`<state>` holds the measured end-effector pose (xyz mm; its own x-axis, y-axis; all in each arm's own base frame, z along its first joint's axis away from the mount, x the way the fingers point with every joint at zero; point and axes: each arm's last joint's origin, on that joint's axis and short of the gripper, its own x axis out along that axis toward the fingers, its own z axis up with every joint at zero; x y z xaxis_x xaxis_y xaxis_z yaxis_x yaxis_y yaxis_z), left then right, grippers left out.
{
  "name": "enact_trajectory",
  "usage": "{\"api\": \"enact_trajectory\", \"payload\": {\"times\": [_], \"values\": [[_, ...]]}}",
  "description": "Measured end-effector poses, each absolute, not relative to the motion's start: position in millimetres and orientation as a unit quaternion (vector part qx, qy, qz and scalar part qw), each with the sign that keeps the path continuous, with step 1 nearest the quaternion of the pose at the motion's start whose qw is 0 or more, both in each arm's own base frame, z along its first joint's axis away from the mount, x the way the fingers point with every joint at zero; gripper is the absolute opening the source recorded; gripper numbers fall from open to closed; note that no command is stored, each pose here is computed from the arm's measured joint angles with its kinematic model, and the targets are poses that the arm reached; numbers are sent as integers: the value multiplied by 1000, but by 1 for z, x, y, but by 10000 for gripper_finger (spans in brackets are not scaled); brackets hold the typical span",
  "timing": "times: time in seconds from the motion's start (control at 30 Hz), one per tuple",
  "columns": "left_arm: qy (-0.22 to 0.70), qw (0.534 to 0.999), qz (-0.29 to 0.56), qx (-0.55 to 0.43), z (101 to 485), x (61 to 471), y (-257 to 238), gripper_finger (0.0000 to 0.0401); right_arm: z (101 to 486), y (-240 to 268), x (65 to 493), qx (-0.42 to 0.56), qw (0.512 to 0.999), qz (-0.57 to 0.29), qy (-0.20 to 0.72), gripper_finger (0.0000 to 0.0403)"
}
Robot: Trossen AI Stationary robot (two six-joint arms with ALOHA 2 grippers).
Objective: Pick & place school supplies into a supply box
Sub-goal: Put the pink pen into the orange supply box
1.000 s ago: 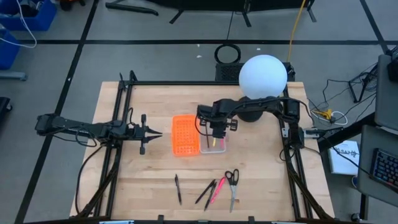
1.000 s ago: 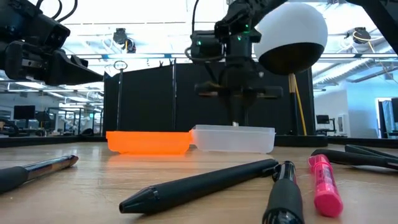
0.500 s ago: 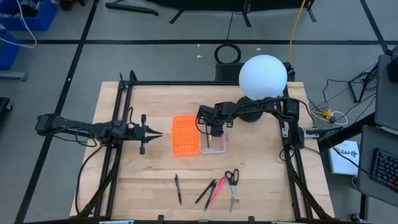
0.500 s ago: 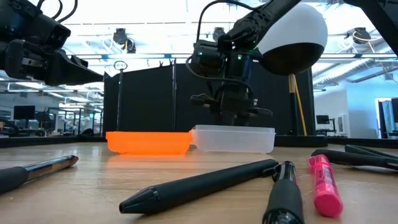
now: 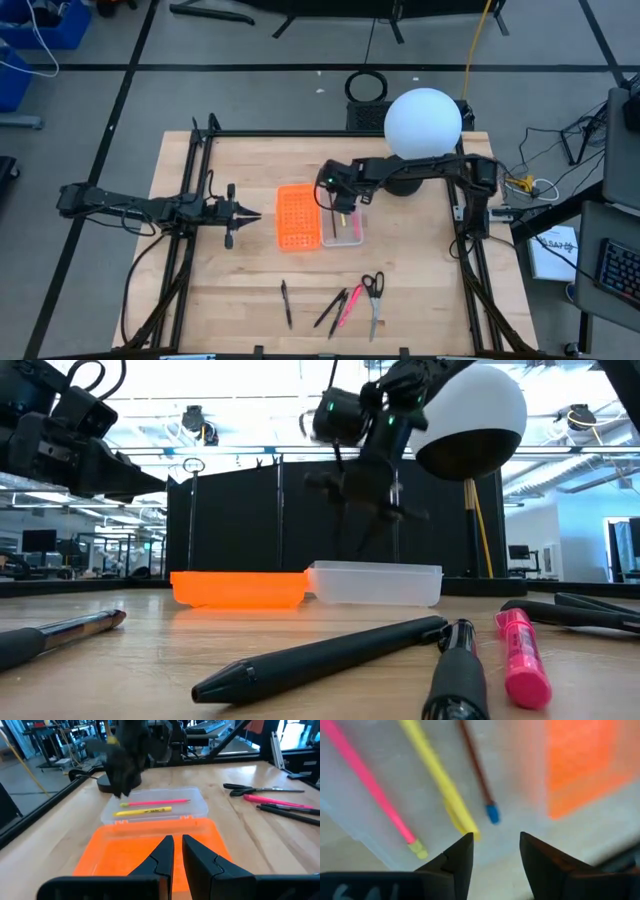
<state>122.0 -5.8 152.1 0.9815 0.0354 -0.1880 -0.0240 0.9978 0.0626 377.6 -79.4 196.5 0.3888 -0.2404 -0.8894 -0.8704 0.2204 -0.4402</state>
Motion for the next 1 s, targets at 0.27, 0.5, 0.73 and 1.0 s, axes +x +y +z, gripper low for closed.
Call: {"api": "enact_trajectory", "payload": {"times": [0.27, 0.5, 0.73, 1.0], "values": [[87, 996, 26, 26, 154, 122, -5, 47, 269, -63, 358, -450, 777, 125, 422, 114], [82, 996, 43, 5, 154, 122, -4, 47, 334, -38, 334, -230, 925, 27, 300, 53], [74, 993, 54, -76, 155, 122, -4, 47, 359, -8, 301, -129, 966, 20, 223, 3], [79, 993, 53, -67, 154, 122, -4, 47, 329, 17, 242, -55, 992, 41, 110, 2]]}}
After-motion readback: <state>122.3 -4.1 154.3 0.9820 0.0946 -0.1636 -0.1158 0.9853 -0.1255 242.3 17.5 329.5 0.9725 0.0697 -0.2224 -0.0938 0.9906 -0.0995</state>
